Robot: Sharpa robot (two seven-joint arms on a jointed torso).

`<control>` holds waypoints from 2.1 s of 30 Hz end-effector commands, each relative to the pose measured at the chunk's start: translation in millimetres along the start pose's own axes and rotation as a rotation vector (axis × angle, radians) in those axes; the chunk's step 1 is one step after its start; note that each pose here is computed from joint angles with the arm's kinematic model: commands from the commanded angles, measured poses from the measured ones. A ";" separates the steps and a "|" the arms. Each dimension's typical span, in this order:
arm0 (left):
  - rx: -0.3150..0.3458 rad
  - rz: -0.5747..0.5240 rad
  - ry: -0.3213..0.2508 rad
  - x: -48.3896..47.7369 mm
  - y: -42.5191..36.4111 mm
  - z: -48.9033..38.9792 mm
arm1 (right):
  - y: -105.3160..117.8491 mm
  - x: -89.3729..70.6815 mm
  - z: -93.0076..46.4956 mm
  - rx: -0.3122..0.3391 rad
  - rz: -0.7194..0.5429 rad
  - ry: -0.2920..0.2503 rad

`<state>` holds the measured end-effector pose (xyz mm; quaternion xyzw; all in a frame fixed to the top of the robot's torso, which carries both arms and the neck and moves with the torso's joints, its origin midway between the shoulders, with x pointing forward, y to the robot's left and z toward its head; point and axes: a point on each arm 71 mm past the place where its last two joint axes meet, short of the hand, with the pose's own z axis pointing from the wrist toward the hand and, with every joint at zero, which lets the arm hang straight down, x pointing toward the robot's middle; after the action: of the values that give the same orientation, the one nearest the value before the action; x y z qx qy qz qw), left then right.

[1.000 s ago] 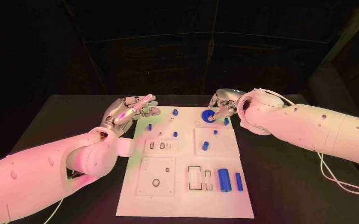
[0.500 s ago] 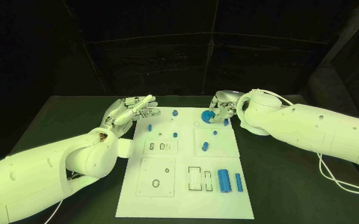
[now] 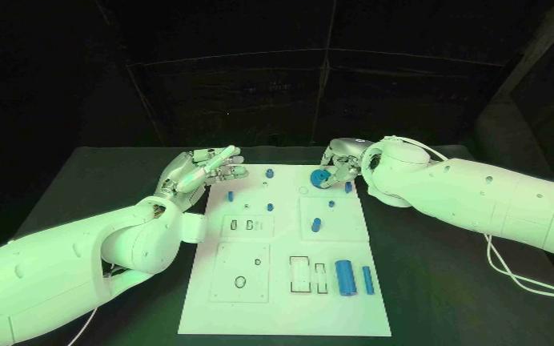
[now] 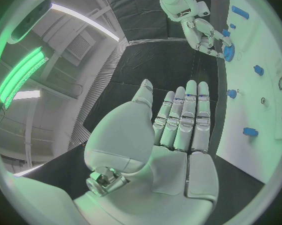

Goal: Assemble the parts on the task board

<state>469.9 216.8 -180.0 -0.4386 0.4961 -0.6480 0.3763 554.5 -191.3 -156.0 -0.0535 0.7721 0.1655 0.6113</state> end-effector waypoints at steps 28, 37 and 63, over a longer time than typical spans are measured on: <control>0.022 0.001 0.024 2.7 -2.3 0.5 | 18.4 -5.9 -10.3 -0.043 -0.010 -0.174; 0.027 0.008 0.016 -0.4 -2.9 0.2 | 49.5 -7.8 -20.3 -0.109 -0.008 -0.242; 0.031 0.017 0.003 -1.7 -3.9 -0.4 | 126.7 18.8 9.6 -0.214 -0.092 -0.196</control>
<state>470.2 220.2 -179.5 -0.4354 0.4948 -0.6471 0.3831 521.5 -68.2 -151.0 -0.1231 0.6802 0.2354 0.6832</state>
